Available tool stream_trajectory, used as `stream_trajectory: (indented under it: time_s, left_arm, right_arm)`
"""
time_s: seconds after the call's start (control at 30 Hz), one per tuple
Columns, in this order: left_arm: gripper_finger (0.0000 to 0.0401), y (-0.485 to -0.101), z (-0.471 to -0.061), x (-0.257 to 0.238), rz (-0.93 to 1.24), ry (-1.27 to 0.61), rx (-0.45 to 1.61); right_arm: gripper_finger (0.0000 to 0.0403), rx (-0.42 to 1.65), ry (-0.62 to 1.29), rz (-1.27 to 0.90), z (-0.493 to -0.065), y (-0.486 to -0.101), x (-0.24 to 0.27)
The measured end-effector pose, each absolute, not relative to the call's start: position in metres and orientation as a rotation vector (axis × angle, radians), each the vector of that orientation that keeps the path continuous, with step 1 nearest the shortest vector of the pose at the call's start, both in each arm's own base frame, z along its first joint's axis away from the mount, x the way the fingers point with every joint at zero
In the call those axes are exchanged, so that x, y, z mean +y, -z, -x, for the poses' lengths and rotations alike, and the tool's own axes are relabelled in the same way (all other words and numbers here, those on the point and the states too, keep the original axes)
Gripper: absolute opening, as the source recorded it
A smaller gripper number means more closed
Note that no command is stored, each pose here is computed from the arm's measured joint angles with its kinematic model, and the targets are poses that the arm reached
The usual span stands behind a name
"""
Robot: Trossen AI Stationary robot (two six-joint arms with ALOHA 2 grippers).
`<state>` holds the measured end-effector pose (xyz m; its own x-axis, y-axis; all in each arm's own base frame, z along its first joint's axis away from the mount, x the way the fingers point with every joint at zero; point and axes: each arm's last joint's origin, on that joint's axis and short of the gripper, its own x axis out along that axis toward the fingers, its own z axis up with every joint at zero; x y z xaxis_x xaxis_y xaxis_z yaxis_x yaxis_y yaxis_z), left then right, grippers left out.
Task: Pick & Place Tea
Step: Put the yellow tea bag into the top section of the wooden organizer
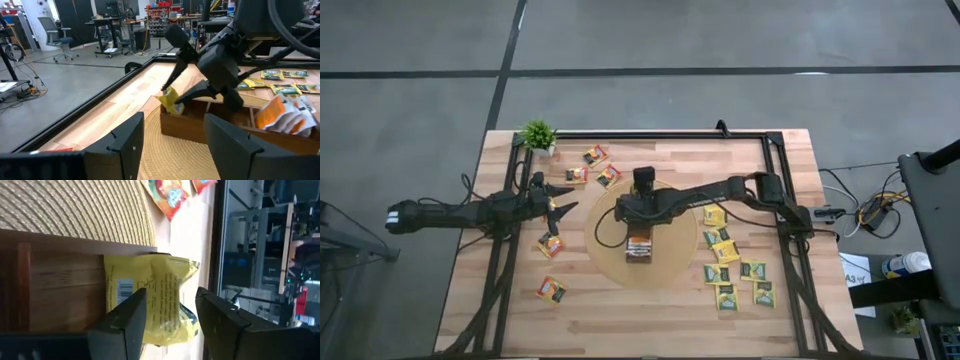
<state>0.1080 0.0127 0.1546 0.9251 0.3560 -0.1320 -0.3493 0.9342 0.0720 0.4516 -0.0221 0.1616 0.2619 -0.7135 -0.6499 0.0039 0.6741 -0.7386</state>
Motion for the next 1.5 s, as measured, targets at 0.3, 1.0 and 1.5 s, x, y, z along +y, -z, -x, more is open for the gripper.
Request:
stream_trajectory:
  time_s: [0.3, 1.0, 1.5]
  left_arm:
    - [0.0202, -0.155, -0.108, 0.013, -0.048, -0.362, 0.144]
    - [0.0202, -0.155, -0.108, 0.013, -0.047, -0.363, 0.143]
    - [0.0202, -0.155, -0.108, 0.013, -0.047, -0.363, 0.144]
  right_arm:
    - [0.0166, 1.166, 0.554, 0.662, -0.45, -0.177, -0.013]
    - [0.0166, 0.729, 0.27, 0.364, -0.377, -0.238, -0.033]
    - [0.0166, 0.185, -0.281, 0.135, -0.285, -0.23, -0.057]
